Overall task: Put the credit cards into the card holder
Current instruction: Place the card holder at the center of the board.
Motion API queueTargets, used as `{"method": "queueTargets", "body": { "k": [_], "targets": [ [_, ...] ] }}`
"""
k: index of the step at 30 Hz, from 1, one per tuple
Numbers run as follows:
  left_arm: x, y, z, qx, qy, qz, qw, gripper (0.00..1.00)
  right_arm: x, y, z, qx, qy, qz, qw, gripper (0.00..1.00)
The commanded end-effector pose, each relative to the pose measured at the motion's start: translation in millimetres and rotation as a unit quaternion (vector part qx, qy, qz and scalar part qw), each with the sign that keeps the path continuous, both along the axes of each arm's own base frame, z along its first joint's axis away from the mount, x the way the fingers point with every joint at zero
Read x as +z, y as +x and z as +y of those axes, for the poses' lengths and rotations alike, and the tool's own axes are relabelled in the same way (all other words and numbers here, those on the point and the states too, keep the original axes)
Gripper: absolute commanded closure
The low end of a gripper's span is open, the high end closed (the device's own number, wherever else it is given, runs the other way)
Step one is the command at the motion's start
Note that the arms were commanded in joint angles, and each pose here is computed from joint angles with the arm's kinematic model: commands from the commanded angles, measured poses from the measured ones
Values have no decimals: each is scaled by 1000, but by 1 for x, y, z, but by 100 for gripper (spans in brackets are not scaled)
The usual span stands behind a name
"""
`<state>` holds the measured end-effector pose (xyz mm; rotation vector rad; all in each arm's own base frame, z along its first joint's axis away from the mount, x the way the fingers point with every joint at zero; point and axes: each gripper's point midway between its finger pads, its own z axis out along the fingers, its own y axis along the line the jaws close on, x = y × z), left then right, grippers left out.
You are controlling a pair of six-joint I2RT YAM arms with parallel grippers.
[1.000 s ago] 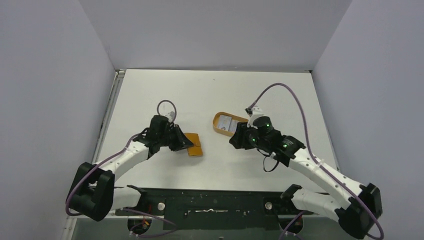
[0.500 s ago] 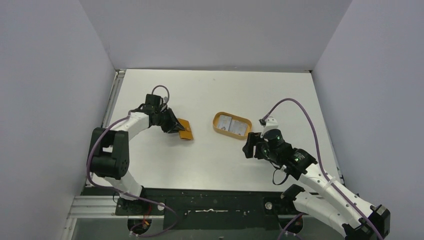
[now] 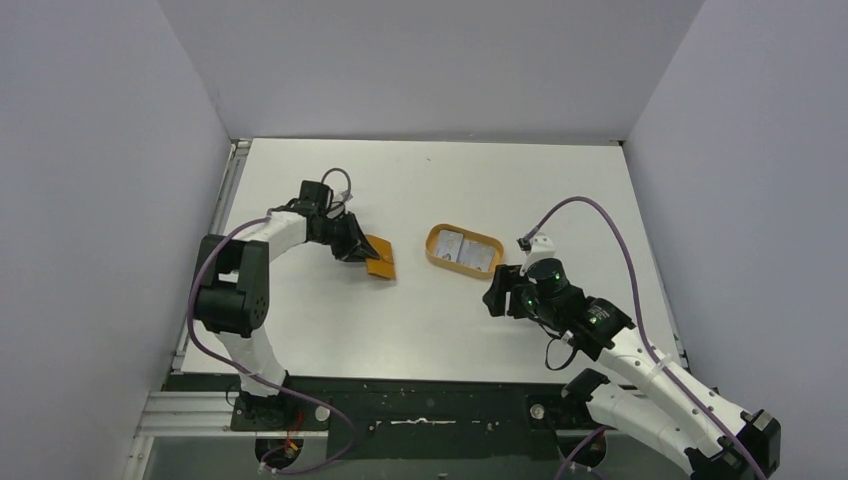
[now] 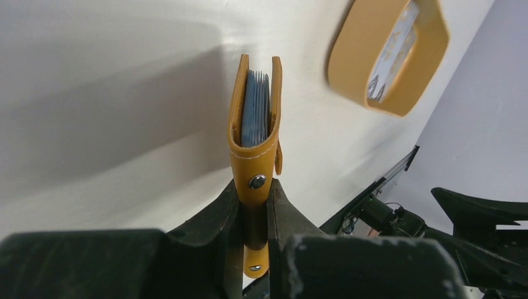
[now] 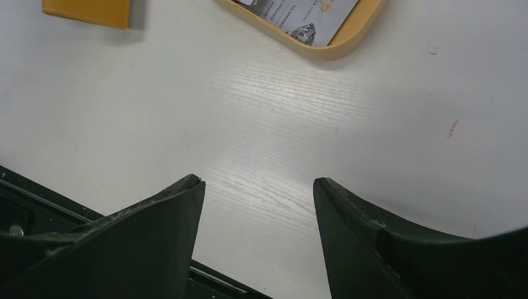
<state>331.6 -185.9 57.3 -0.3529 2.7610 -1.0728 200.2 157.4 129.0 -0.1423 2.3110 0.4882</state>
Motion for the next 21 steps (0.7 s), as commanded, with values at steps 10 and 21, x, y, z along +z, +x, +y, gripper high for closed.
{"method": "queueTargets", "body": {
  "k": [10,21],
  "targets": [
    [27,109,-26,-7,-60,-101,993,98,-4,12,10,-8,18,-8,1000,35],
    [-22,124,8,-29,51,-36,998,97,-2,11,4,-20,17,-15,1000,36]
  ]
}}
